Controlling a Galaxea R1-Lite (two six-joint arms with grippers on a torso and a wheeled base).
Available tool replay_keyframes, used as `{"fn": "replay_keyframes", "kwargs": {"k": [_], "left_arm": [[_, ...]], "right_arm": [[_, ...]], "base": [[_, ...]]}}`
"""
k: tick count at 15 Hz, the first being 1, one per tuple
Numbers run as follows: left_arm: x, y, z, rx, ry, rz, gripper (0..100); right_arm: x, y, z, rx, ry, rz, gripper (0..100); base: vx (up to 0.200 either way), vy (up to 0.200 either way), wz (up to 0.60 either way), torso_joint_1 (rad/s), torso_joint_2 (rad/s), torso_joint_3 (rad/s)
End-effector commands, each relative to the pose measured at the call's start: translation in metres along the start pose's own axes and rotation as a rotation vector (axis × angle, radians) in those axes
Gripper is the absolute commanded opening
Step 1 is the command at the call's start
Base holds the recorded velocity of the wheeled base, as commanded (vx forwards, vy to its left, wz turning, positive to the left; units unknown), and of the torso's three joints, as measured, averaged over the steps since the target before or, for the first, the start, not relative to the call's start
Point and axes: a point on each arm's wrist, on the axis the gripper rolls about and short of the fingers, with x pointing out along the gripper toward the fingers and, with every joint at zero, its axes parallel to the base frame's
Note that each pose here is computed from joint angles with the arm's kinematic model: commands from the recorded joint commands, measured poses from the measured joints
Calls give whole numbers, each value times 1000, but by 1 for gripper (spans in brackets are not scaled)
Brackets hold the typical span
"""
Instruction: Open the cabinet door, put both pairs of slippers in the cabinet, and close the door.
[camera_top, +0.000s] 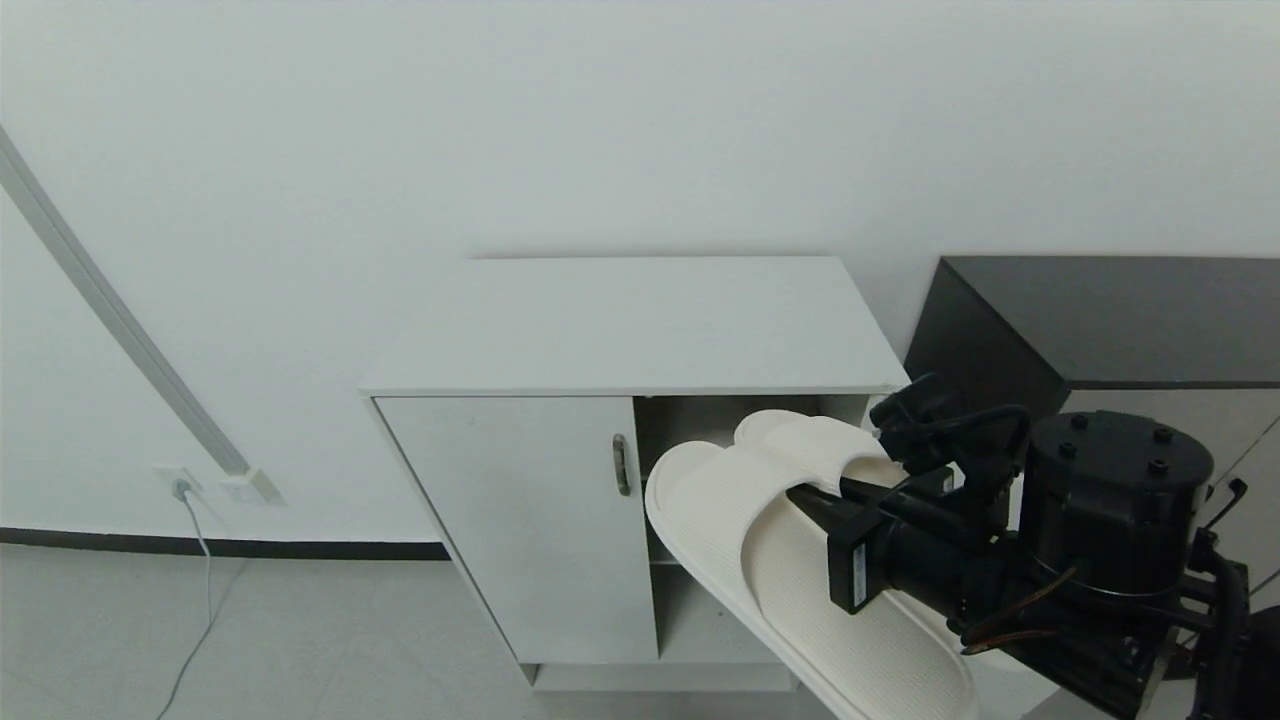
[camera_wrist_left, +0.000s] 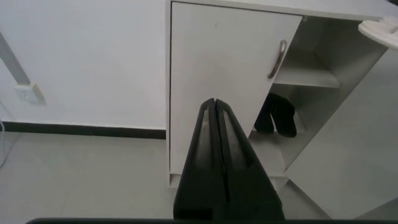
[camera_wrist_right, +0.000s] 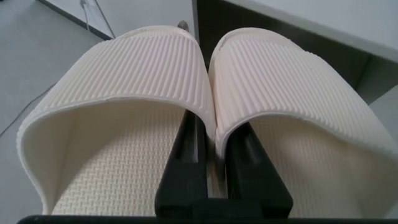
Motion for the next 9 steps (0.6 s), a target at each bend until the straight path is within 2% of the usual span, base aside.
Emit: {"fn": "replay_keyframes", "kwargs": {"k": [1, 9], "left_arm": [[0, 0, 0, 0, 2, 0, 0], [0, 0, 0, 0, 2, 0, 0]], "right_arm": [[1, 1, -1, -2, 6, 2, 0], [1, 1, -3, -2, 10, 2, 0]], "base": [[0, 0, 0, -232, 559, 310], [0, 0, 0, -217, 535, 320]]}}
